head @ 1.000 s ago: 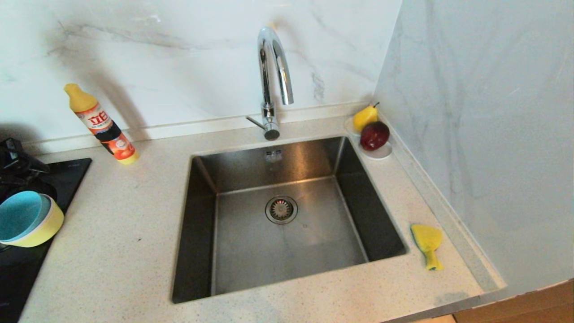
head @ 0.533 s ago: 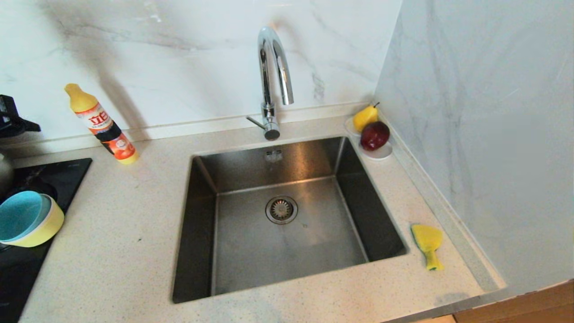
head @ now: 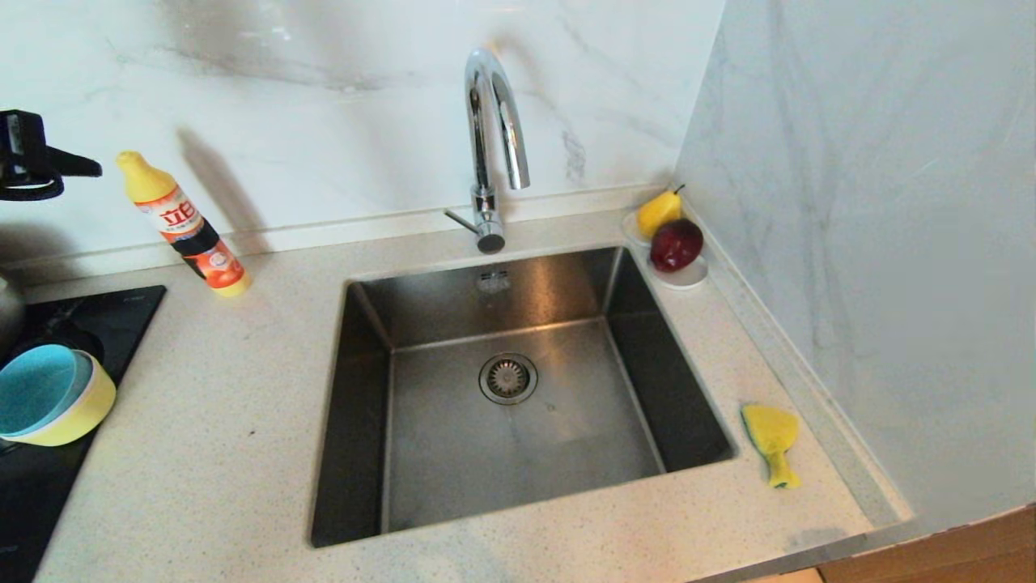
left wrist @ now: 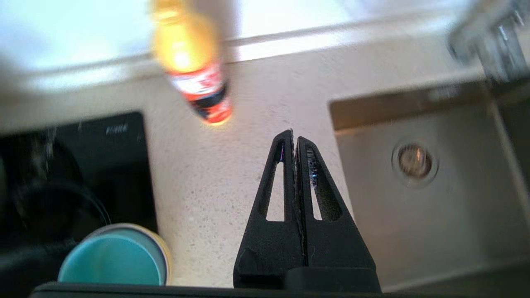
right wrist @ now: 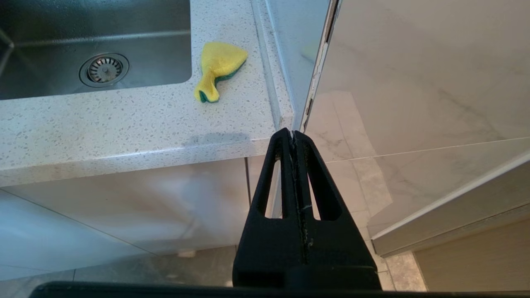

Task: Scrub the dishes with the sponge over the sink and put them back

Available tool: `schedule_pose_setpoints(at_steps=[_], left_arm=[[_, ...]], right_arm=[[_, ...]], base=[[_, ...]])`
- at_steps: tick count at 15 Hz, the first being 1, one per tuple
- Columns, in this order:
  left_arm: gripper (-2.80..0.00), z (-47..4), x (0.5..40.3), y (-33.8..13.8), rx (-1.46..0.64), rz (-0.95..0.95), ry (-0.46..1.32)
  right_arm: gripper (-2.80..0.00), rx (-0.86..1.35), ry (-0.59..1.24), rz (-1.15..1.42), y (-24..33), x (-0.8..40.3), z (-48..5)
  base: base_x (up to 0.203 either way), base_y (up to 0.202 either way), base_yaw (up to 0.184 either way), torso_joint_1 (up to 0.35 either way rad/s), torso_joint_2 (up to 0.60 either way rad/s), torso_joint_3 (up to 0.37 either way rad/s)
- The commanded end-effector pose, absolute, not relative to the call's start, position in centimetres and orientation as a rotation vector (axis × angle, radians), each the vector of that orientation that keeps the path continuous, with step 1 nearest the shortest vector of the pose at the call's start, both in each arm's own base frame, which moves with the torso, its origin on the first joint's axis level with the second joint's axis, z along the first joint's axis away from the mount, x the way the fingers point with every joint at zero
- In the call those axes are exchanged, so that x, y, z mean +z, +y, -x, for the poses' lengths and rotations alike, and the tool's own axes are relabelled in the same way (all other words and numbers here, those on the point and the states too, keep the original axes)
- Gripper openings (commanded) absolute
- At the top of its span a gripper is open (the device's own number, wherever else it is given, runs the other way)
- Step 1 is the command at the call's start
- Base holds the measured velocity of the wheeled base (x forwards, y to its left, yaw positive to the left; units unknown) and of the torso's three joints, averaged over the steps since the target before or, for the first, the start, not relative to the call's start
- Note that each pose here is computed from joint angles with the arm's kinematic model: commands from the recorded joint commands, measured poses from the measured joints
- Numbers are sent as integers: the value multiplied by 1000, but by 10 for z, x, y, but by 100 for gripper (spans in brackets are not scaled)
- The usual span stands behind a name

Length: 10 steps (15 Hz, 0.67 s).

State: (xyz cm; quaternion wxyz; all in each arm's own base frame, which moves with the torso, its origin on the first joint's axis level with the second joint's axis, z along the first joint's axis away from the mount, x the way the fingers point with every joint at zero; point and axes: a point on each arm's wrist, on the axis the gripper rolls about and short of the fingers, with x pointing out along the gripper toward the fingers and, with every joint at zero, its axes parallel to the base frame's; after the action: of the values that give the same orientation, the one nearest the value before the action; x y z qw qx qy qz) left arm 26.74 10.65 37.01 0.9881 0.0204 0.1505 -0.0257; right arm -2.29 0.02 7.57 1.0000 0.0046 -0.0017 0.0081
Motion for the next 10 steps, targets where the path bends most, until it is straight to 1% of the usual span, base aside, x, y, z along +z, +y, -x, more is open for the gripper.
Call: schedule_pose_setpoints(at_steps=[1, 3, 5, 8, 10], left_arm=[[-280, -246, 381, 75, -100, -128, 268], [-280, -227, 381, 52, -117, -171, 250], [-280, -197, 373, 31, -97, -205, 225], [-280, -135, 332, 8, -85, -234, 173], [-280, -80, 300, 2, -63, -250, 79]], right_arm=[[-280, 17, -4, -9, 0, 76, 23], [-280, 17, -5, -9, 0, 76, 23], [-280, 17, -3, -9, 0, 76, 23], [-280, 17, -4, -9, 0, 76, 23], [-280, 17, -5, -9, 0, 76, 23]], base=[[0, 0, 0, 0, 0, 0], [0, 0, 0, 0, 0, 0], [0, 0, 0, 0, 0, 0], [0, 0, 0, 0, 0, 0], [0, 0, 0, 0, 0, 0]])
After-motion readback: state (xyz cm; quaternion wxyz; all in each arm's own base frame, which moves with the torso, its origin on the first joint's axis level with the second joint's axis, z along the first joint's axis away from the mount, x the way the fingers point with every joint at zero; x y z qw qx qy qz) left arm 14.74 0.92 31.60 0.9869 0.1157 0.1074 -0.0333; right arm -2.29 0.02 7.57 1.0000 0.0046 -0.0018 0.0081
